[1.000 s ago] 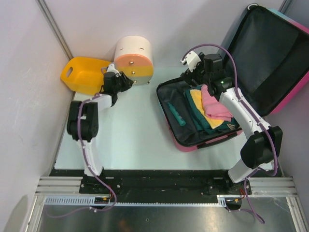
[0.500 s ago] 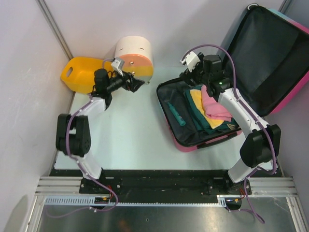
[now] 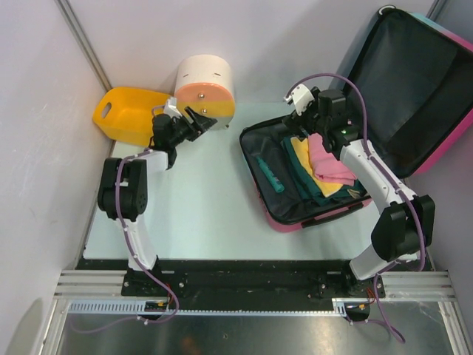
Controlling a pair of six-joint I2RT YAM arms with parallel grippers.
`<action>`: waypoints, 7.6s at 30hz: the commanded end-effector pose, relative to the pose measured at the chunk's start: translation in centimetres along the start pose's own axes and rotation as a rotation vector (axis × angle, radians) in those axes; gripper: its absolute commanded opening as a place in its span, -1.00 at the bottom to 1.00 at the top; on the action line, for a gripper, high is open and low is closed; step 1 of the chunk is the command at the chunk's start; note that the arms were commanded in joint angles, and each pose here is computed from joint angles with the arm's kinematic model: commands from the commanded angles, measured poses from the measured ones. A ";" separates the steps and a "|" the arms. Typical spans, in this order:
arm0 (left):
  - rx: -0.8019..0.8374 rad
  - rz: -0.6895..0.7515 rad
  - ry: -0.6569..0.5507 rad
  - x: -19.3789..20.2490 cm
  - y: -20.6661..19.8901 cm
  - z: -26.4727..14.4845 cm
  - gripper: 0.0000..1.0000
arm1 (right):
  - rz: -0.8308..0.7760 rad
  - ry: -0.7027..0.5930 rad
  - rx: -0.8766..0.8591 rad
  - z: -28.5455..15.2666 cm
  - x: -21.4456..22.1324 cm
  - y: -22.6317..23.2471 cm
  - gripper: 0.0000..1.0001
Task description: Open, take out, and arrange the luggage
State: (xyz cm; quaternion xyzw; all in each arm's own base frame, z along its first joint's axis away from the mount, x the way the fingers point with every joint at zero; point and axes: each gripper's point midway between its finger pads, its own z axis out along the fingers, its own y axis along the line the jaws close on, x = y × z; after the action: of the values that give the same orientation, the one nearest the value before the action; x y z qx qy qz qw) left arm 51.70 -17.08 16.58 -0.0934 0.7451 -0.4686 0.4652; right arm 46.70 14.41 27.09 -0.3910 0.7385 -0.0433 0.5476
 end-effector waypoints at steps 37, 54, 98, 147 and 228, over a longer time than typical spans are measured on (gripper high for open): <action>-0.166 -0.095 -0.226 -8.0 2.5 5.0 -0.81 | -0.004 -0.045 0.061 -1.7 -1.3 -2.2 0.79; -0.218 -0.180 -0.165 -1.9 0.6 -1.3 -1.00 | 0.088 -0.048 -0.115 -0.6 -0.6 1.9 0.77; -0.126 0.215 -0.280 -6.1 -6.3 -13.2 1.00 | 0.342 0.384 -0.492 3.1 14.0 21.8 0.06; -0.228 0.151 -0.389 -5.9 -4.3 -19.0 0.99 | -0.568 -0.236 -0.259 7.7 -13.8 11.5 -0.99; -0.092 0.270 -0.168 -8.5 0.5 3.7 0.56 | 0.077 -0.052 0.039 -0.9 -4.5 -1.2 0.99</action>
State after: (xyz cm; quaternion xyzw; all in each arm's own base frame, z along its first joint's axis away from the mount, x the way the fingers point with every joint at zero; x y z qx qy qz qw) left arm 57.43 -13.29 16.64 -0.0895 0.7752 -0.3392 0.5253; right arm 47.49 16.76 29.17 -0.3722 0.7458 -0.0227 0.5520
